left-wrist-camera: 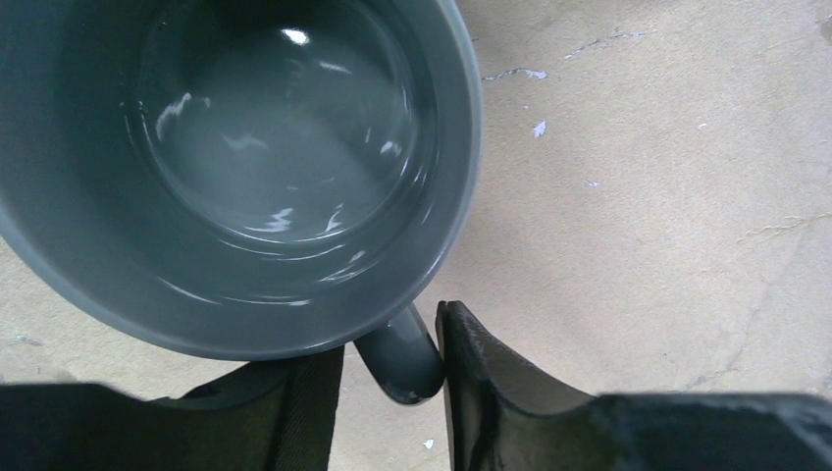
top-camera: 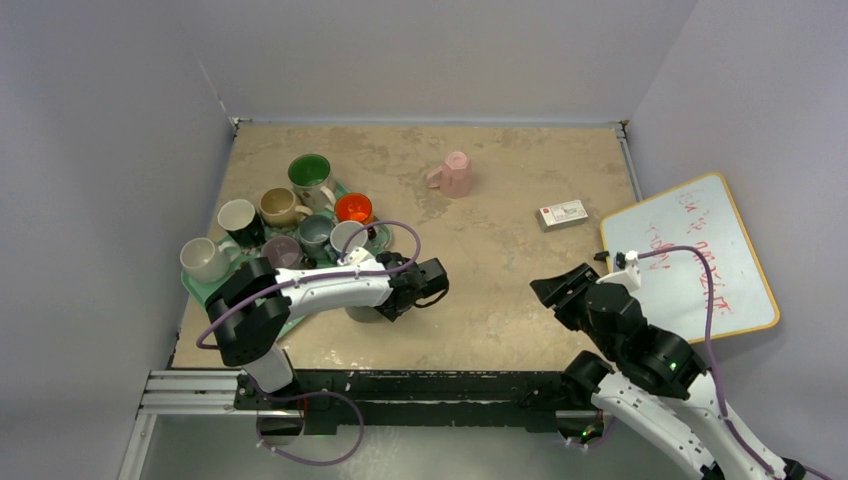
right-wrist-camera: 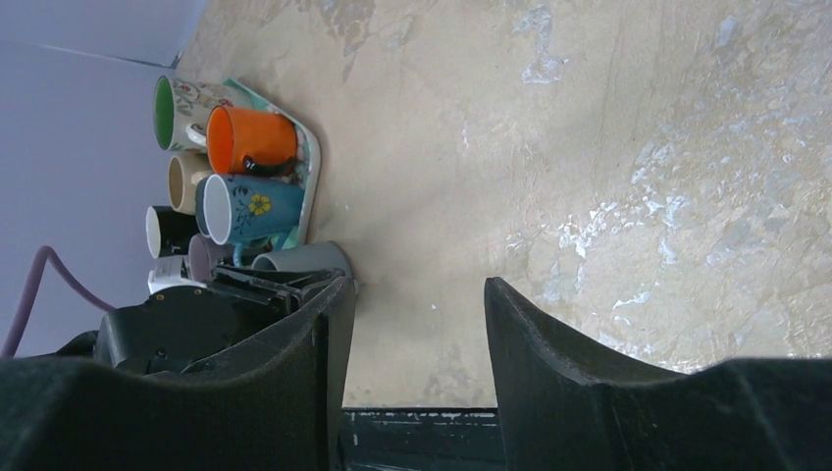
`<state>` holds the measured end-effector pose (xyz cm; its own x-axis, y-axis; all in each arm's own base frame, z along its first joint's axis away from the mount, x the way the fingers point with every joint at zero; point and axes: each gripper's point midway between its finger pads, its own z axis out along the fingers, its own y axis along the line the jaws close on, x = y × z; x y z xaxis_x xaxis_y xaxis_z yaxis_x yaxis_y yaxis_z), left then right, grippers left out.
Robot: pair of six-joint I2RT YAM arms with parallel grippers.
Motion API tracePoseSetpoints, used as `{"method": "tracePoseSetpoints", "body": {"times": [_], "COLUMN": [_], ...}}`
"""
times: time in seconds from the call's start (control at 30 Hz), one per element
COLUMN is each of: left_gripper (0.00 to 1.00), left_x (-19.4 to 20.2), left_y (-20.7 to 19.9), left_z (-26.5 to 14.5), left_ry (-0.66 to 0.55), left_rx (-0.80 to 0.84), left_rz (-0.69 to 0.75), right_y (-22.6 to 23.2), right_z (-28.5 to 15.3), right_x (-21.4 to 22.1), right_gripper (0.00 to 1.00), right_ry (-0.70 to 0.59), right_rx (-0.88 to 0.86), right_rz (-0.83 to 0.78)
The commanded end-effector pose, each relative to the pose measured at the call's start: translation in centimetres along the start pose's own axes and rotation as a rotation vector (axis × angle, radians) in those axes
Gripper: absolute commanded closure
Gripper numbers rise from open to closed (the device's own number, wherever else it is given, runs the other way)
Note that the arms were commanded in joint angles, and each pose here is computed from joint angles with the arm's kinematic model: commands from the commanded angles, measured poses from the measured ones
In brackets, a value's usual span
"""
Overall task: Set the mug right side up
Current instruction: Pick up the cup at the center of the board.
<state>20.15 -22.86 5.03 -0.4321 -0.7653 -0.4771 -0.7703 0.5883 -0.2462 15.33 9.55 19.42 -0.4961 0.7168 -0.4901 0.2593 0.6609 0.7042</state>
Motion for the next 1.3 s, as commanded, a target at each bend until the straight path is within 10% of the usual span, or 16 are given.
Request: {"method": "tracePoseSetpoints", "body": {"times": [0.0, 0.17, 1.27], "left_gripper": [0.71, 0.99, 1.00], "left_x": [-1.2, -1.4, 4.5], "left_y": [-1.0, -0.4, -3.0], "left_z": [-0.6, -0.9, -6.3], "left_ry": [-0.020, -0.019, 0.050], "left_rx": [0.023, 0.000, 0.108], "left_rz": [-0.244, -0.217, 0.139], "right_y": [0.2, 0.2, 0.7], "right_z": [0.4, 0.5, -0.3], "right_x": [0.0, 0.0, 0.5], "right_gripper": [0.47, 0.47, 0.06], "right_ry": [-0.005, -0.006, 0.037], "right_rx": [0.002, 0.004, -0.026], "right_rz": [0.006, 0.005, -0.019]}}
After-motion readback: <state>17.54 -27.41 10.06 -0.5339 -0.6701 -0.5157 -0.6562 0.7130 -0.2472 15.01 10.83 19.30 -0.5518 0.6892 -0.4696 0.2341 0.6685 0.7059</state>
